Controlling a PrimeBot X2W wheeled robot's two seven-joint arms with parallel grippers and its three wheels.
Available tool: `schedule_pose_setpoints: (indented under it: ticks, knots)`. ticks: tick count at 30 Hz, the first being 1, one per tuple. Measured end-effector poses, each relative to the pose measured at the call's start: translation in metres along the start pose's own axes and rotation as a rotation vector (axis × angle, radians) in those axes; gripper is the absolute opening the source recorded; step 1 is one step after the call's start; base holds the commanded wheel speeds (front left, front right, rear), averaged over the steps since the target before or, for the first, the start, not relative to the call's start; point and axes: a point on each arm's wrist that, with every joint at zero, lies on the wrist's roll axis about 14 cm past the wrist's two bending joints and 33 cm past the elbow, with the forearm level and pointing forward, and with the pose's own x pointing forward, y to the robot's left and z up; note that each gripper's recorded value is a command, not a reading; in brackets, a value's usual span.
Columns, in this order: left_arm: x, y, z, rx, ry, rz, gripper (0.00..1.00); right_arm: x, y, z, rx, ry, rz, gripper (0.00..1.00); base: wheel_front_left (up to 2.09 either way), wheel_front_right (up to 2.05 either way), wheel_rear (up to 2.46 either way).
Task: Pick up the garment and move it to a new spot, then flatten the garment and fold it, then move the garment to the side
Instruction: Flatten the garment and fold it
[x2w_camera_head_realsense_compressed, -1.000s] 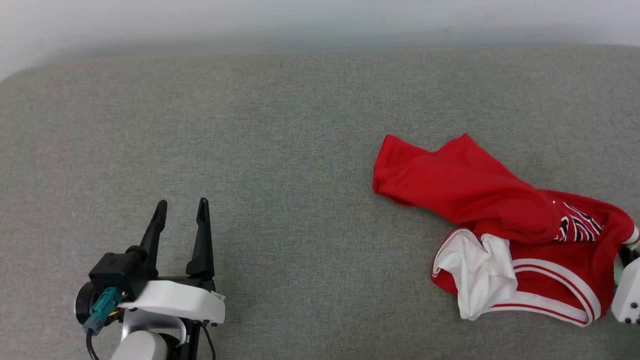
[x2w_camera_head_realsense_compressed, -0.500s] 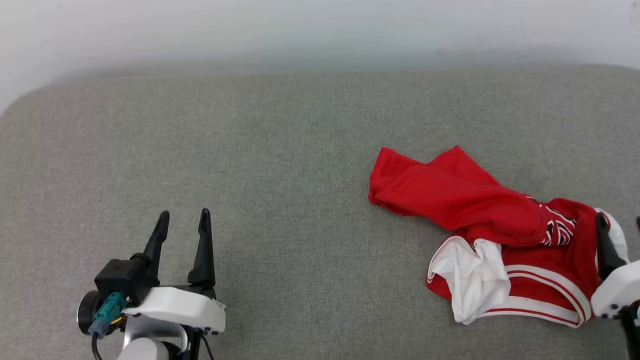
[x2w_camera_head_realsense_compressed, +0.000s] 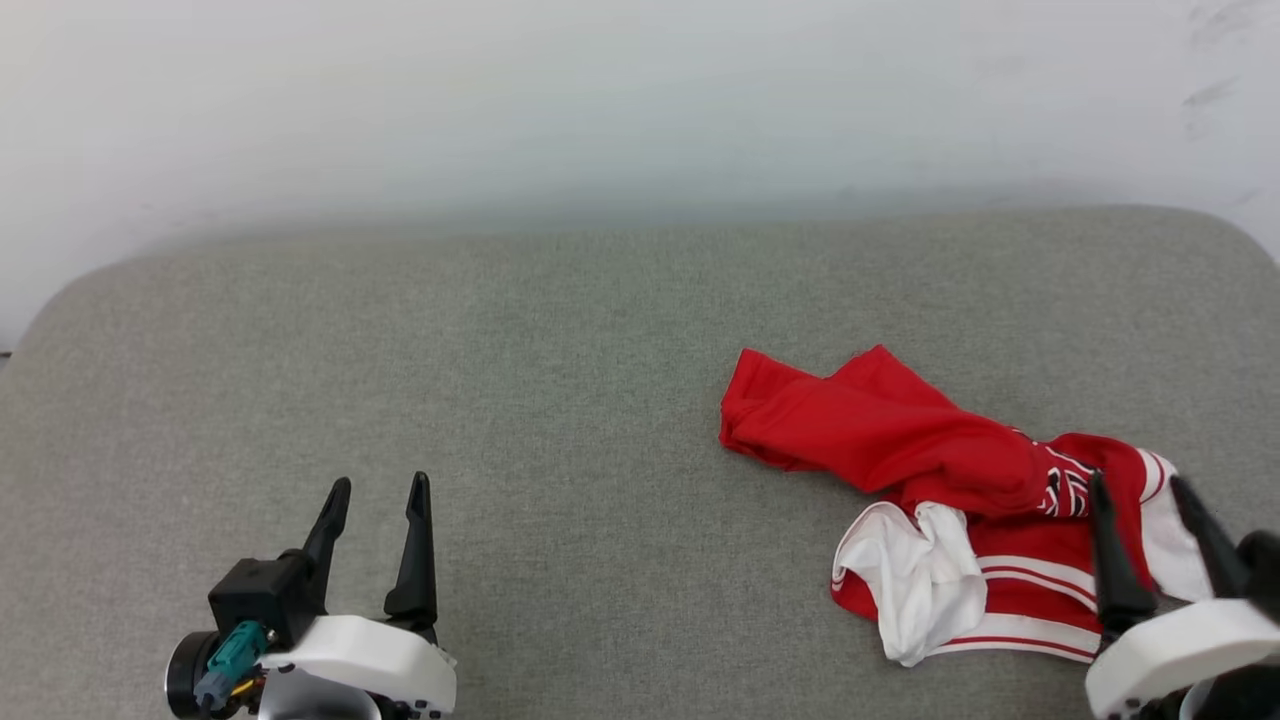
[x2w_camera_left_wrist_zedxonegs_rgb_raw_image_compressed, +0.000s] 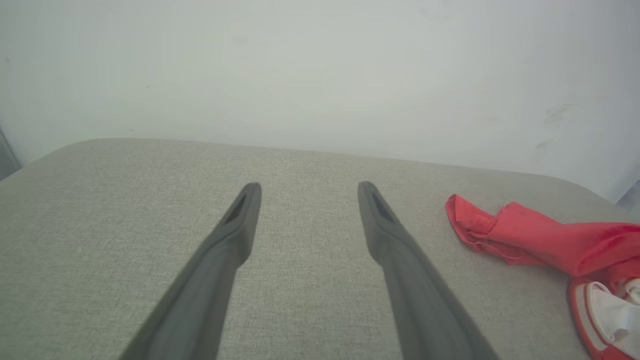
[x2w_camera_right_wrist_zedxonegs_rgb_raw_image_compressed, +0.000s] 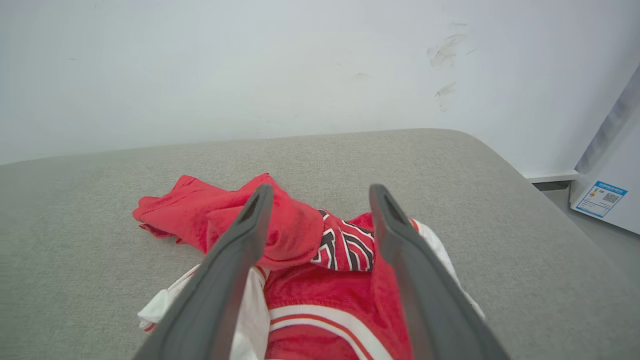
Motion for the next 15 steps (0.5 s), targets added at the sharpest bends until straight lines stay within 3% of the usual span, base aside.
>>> schedule_pose_setpoints:
  ticks: [5,15]
  knots:
    - [-0.006,-0.006,0.005,0.0,-0.006,-0.017,1.0,-0.021,0.01,-0.014,0.022,0.076,0.028,1.0,0.0,0.0,0.0]
    - [-0.008,-0.01,0.002,-0.006,0.008,-0.027,1.0,-0.046,0.028,-0.093,0.092,0.511,0.103,1.0,0.0,0.0,0.0]
